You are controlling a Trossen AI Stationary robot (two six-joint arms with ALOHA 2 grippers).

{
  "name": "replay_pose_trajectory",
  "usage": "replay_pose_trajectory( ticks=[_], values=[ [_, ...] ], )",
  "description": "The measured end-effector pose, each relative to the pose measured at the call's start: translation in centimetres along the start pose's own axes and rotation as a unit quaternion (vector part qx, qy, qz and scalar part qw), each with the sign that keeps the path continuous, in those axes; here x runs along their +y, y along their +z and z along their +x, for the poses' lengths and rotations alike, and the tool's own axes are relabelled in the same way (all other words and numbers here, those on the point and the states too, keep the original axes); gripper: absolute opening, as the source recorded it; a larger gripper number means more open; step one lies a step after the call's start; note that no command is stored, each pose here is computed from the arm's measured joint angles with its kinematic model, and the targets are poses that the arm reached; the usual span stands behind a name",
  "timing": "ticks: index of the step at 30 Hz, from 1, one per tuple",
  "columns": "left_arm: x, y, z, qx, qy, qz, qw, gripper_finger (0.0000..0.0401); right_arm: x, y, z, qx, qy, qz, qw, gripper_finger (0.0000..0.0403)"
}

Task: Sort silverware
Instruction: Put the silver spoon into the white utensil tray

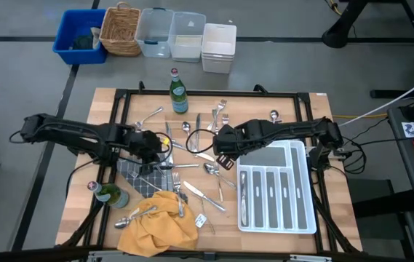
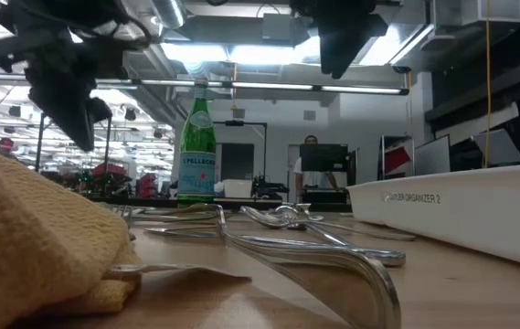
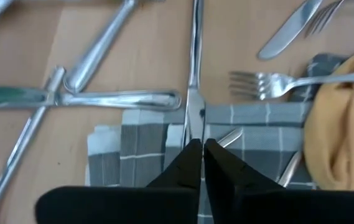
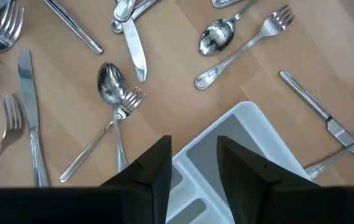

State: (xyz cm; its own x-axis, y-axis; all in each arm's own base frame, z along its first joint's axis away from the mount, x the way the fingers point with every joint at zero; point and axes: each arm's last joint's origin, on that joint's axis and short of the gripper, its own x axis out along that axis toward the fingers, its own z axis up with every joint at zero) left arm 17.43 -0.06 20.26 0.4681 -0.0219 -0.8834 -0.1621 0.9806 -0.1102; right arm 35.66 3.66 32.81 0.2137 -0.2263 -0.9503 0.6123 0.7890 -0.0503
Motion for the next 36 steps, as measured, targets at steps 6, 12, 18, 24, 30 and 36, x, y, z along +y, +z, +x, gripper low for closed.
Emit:
replay_pose_trajectory(
  ticks=[6, 12, 18, 24, 30, 36],
  values=[
    [0.1, 0.1, 1.5, 0.041, 0.009, -0.003, 0.999, 0.0088, 0.1, 0.1, 0.0, -0.003, 0.004, 0.001, 1.0, 0.0128],
    [0.5, 0.1, 2.3, 0.061, 0.017, -0.01, 0.998, 0.0109, 0.1, 0.0, 0.0, -0.001, 0.008, -0.025, 1.0, 0.0128],
    [1.0, 0.2, 2.6, 0.067, 0.024, -0.023, 0.997, 0.0097, 0.2, 0.0, 0.0, 0.003, 0.013, -0.055, 0.998, 0.0128],
    [1.0, 0.7, 2.4, 0.051, 0.019, 0.036, 0.998, 0.0093, 0.4, -0.1, 0.0, 0.023, 0.044, -0.089, 0.995, 0.0128],
    [0.8, 1.2, 1.9, 0.055, 0.014, 0.124, 0.991, 0.0097, 0.4, -0.1, 0.0, 0.028, 0.051, -0.102, 0.993, 0.0128],
    [0.9, 1.2, 1.9, 0.058, 0.012, 0.151, 0.987, 0.0093, 0.4, -0.1, 0.0, 0.028, 0.051, -0.112, 0.992, 0.0128]
  ],
)
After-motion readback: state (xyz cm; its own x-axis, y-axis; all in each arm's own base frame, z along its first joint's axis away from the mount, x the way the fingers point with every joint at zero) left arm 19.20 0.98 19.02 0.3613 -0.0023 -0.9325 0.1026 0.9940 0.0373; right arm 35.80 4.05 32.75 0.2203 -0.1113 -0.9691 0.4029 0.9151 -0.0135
